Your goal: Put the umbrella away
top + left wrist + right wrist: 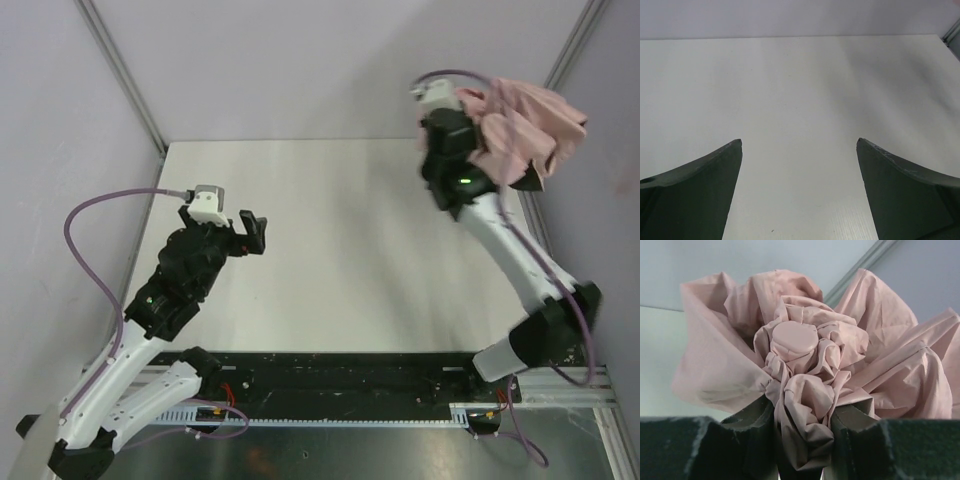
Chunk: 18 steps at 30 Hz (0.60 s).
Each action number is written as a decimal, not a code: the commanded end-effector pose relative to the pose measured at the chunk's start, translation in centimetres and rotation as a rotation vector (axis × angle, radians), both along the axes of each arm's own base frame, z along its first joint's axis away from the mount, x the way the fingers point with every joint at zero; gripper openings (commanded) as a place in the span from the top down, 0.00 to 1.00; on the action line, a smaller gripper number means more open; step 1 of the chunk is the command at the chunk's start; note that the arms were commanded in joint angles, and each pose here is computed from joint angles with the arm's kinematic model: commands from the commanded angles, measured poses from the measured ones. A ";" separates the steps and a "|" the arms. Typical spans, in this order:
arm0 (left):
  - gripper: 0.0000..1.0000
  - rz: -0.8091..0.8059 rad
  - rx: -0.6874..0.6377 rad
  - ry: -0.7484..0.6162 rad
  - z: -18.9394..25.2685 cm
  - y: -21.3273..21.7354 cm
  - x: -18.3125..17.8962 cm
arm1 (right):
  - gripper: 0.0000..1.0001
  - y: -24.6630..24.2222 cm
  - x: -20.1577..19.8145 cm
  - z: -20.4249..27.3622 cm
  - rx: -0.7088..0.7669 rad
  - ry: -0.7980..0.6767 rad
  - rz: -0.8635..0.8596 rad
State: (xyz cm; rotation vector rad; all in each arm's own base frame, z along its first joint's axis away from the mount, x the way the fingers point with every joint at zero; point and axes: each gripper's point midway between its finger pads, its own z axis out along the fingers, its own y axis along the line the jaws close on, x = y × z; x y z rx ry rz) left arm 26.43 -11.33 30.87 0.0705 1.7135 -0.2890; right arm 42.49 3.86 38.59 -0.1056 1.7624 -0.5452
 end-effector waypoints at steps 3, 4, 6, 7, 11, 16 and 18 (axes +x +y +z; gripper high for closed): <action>0.01 0.111 -0.044 -0.062 1.5 2.0 0.1 | 1.00 6.4 0.9 -4.8 -0.612 0.066 -0.337; 0.01 0.134 -0.050 -0.066 1.6 2.5 0.0 | 1.00 8.2 0.9 -6.7 -0.658 0.080 -0.316; 0.01 0.172 -0.065 -0.072 1.7 3.2 -0.2 | 1.00 12.3 0.4 -10.1 -0.741 0.096 -0.242; 0.01 0.188 -0.075 -0.076 1.8 3.5 -0.4 | 1.00 14.2 0.0 -11.9 -0.776 0.103 -0.201; 0.01 0.235 -0.134 -0.084 1.7 4.5 -1.1 | 1.00 20.5 -2.5 -18.6 -0.886 0.146 -0.002; 0.01 0.238 -0.204 -0.121 1.9 5.5 -2.6 | 1.00 24.2 -6.8 -27.6 -0.732 0.416 0.370; 0.01 0.222 -0.225 -0.132 1.9 5.5 -3.1 | 1.00 23.9 -8.9 -30.0 -0.678 0.545 0.446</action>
